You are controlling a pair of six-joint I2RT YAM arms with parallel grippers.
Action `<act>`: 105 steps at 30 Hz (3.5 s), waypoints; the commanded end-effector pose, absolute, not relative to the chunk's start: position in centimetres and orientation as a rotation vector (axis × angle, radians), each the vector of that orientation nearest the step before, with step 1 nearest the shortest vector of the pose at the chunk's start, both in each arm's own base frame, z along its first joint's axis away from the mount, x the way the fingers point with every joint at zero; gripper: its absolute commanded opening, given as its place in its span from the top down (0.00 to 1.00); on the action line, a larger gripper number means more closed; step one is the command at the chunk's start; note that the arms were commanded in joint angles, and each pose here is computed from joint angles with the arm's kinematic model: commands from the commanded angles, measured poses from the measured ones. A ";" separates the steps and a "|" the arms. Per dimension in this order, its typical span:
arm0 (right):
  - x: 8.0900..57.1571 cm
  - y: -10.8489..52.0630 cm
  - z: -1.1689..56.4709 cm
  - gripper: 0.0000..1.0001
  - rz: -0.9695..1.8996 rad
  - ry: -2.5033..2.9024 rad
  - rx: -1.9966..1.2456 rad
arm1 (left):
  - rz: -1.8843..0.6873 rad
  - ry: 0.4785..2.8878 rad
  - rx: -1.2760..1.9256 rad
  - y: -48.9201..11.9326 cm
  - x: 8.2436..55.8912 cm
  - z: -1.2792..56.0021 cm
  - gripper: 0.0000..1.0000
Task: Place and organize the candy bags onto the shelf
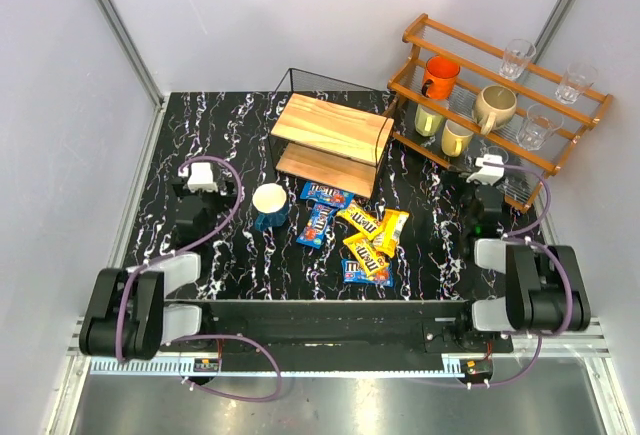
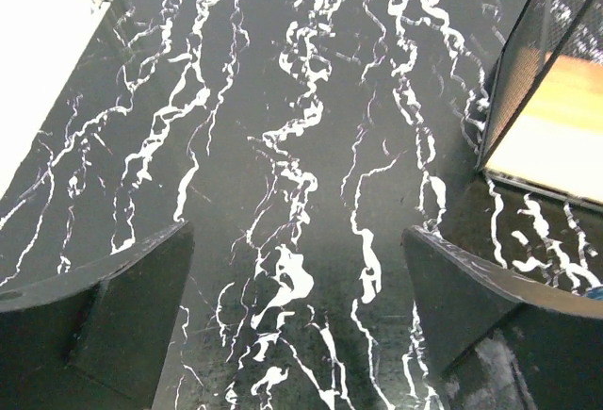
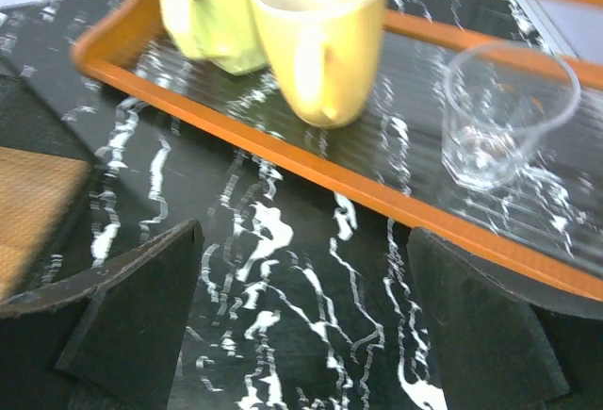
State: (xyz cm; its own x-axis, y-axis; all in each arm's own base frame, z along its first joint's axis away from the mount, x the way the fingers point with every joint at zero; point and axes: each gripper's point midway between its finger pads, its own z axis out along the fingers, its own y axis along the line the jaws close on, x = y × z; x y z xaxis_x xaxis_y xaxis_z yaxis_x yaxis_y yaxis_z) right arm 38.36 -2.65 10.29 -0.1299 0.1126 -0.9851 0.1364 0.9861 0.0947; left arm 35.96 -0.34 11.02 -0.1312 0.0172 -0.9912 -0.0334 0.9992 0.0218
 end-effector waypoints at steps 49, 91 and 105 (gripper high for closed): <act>21.1 14.7 10.7 0.30 0.756 2.384 0.240 | -0.463 1.949 -0.199 -7.0 28.9 20.2 0.01; 22.2 22.0 5.2 0.65 0.746 2.454 -0.053 | -0.464 2.038 0.044 -8.1 26.1 20.7 0.01; 22.0 22.6 5.6 0.92 0.793 2.456 -0.058 | -0.452 2.040 0.123 -8.2 25.5 20.9 0.01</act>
State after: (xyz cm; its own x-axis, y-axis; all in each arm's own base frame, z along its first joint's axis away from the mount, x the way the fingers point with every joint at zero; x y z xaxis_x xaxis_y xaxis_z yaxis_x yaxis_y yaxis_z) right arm 21.44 21.45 4.16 -0.8596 0.1263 -0.4951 -0.1638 0.8497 0.5012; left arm 25.17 -7.63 18.67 -0.5487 -0.1169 -0.8278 0.2150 0.9372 -0.2748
